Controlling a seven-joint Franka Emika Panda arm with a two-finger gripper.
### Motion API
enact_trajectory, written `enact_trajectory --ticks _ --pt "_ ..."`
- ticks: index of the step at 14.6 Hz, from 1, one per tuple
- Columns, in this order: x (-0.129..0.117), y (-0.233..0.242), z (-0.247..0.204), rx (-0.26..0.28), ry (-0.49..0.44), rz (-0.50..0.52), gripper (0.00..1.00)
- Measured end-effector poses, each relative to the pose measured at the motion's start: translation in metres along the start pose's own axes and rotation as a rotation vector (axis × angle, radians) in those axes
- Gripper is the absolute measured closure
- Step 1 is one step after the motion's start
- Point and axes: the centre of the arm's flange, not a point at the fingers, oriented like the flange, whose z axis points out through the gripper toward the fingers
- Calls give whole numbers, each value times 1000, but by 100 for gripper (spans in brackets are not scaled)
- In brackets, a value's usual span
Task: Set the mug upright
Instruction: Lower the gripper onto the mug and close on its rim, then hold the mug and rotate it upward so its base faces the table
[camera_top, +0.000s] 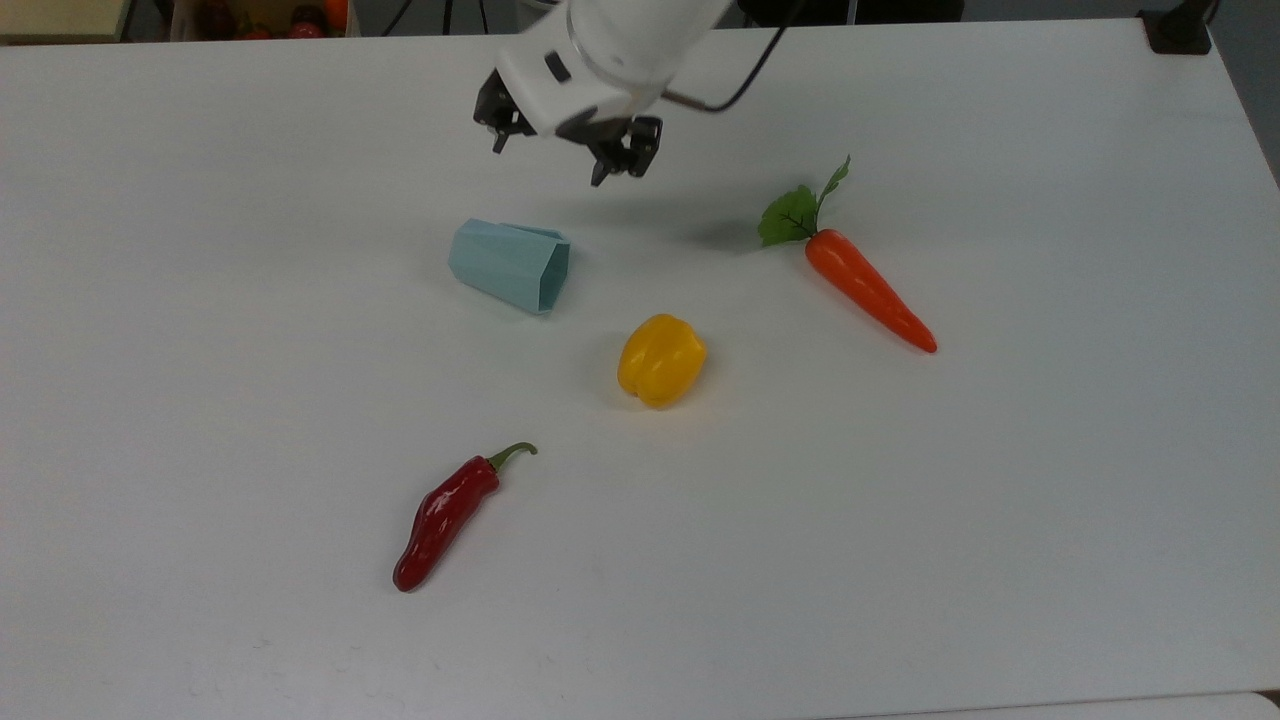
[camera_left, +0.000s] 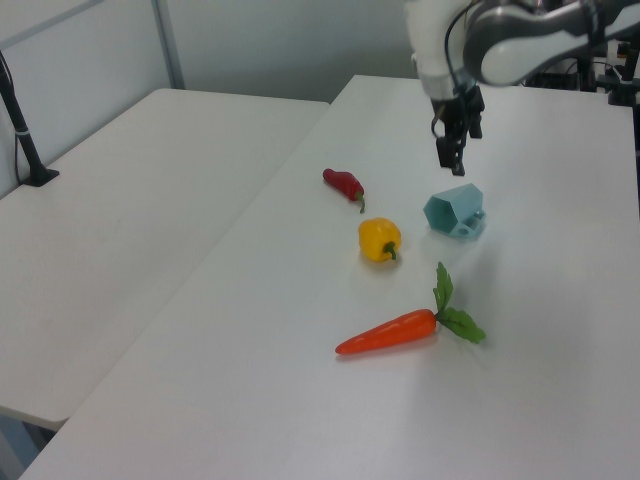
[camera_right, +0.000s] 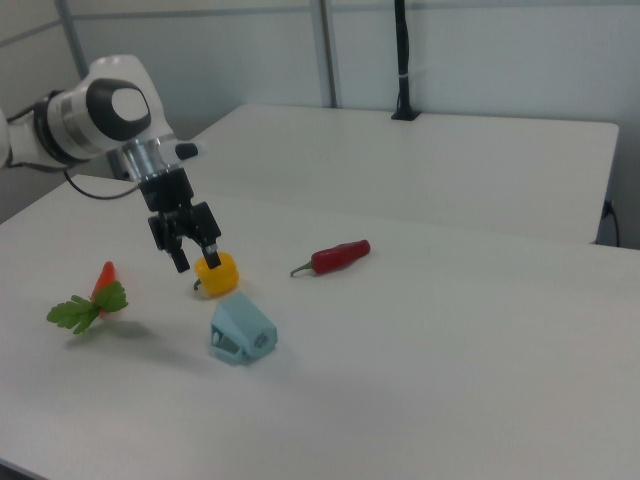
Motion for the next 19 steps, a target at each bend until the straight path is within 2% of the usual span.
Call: enact_trajectory --ticks 3,7,10,15,19 --pt "11 -28 40 -107 -31 47 0" --pt "21 -53 78 -208 -35 111 0" --pt "24 -59 89 -225 -39 149 0" --pt "27 -67 89 -209 -11 179 0" --pt "33 -74 97 -272 26 160 2"
